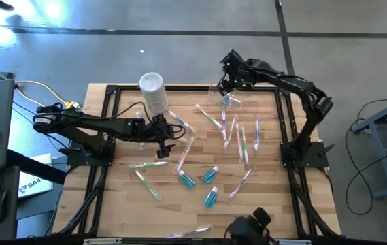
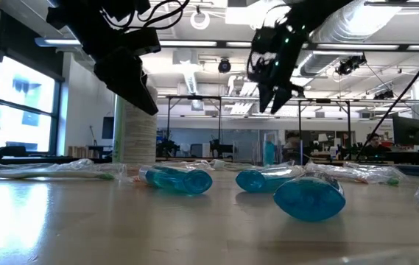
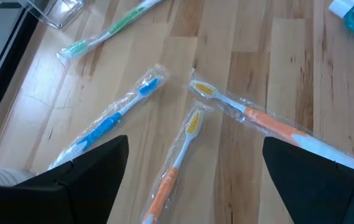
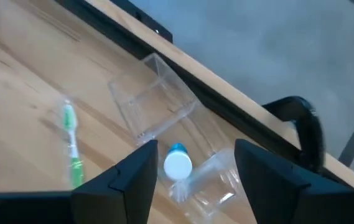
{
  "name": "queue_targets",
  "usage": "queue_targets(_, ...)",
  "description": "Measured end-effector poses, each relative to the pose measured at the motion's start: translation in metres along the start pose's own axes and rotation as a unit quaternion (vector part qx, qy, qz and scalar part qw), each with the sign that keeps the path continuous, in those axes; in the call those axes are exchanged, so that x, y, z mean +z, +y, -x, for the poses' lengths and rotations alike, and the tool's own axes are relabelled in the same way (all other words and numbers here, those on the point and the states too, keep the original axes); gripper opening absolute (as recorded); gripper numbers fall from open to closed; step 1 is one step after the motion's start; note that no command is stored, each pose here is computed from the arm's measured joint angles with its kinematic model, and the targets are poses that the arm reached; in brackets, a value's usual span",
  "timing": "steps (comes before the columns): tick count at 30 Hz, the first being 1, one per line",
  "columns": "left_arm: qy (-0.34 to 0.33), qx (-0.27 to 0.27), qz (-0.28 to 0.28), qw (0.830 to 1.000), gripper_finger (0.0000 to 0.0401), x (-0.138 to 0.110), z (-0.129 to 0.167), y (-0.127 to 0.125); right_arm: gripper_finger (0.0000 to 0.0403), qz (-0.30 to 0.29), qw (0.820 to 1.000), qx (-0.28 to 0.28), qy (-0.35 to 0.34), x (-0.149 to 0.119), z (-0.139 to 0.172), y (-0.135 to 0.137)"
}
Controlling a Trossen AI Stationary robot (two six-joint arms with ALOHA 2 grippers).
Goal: Pick & Place toothbrushing station
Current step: Put the blue toothbrush into the transparent organizer
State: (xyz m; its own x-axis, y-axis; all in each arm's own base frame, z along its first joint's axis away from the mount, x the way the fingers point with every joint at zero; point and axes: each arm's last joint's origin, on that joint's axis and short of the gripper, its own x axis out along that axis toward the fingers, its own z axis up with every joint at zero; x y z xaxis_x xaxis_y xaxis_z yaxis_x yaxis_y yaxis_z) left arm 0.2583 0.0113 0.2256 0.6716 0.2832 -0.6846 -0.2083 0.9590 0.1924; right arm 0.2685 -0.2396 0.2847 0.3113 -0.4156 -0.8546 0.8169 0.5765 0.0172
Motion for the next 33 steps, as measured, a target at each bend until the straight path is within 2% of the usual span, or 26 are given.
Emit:
queue_targets(4, 0.010, 0.000, -0.012, 1.000, 0.0365, -0.002, 0.000, 0.000, 0.0206, 0.005, 0.998, 0.067, -0.014, -0.006, 0.042, 0.001)
queue_targets(7, 0.014, 0.000, -0.014, 1.000, 0.0365, -0.003, 0.000, 0.000, 0.0206, -0.006, 0.993, 0.114, 0.013, -0.018, 0.069, 0.001)
queue_targets(9, 0.020, 0.000, -0.017, 1.000, 0.0365, -0.004, 0.000, 0.000, 0.0206, -0.013, 0.991, 0.125, 0.046, -0.030, 0.083, 0.002)
queue_targets(11, 0.022, 0.000, -0.017, 1.000, 0.0365, -0.004, 0.000, 0.000, 0.0206, -0.019, 0.990, 0.107, 0.086, -0.043, 0.094, 0.002)
queue_targets(14, 0.024, 0.000, -0.013, 1.000, 0.0365, -0.005, 0.000, 0.000, 0.0206, -0.025, 0.989, 0.030, 0.142, -0.062, 0.105, 0.001)
queue_targets(17, 0.024, -0.007, -0.007, 1.000, 0.0365, -0.005, 0.000, 0.000, 0.0206, -0.032, 0.983, -0.048, 0.171, -0.074, 0.110, 0.004)
queue_targets(19, 0.019, -0.021, -0.005, 1.000, 0.0365, -0.006, -0.001, -0.002, 0.0206, -0.043, 0.980, -0.080, 0.175, -0.078, 0.113, 0.007)
queue_targets(24, 0.024, -0.037, -0.006, 0.999, 0.0365, -0.017, -0.006, -0.004, 0.0206, -0.029, 0.973, -0.097, 0.205, -0.095, 0.101, 0.016)
queue_targets(29, 0.031, -0.039, -0.007, 0.999, 0.0365, -0.022, -0.008, -0.005, 0.0206, -0.013, 0.956, -0.118, 0.267, -0.120, 0.076, 0.015)
queue_targets(33, 0.027, -0.039, -0.006, 0.999, 0.0365, -0.022, -0.008, -0.005, 0.0206, -0.042, 0.945, -0.136, 0.294, -0.143, 0.050, 0.012)
